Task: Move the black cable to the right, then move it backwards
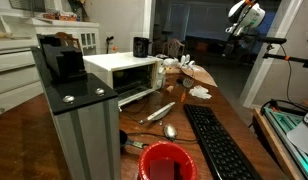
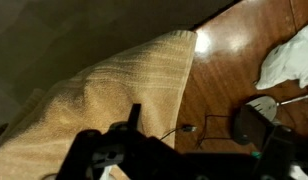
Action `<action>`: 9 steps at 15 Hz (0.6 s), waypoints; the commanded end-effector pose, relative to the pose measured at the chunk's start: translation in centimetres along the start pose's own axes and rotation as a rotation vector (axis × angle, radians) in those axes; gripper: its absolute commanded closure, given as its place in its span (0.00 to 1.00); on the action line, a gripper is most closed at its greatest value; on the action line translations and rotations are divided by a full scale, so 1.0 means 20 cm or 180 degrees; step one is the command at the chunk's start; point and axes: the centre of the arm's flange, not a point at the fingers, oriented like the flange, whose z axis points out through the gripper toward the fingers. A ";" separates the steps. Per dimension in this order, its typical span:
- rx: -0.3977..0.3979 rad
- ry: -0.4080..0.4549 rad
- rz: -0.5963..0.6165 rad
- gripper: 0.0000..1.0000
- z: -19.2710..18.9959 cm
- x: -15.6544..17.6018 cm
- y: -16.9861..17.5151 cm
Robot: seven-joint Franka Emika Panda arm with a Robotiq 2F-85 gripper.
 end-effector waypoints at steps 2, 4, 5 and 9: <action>0.0086 0.0010 -0.0461 0.00 -0.20 -0.24 -0.25; 0.0126 0.0060 -0.0607 0.00 -0.26 -0.30 -0.30; 0.0137 0.0083 -0.0675 0.00 -0.30 -0.34 -0.33; 0.0205 0.0246 -0.0952 0.00 -0.39 -0.43 -0.41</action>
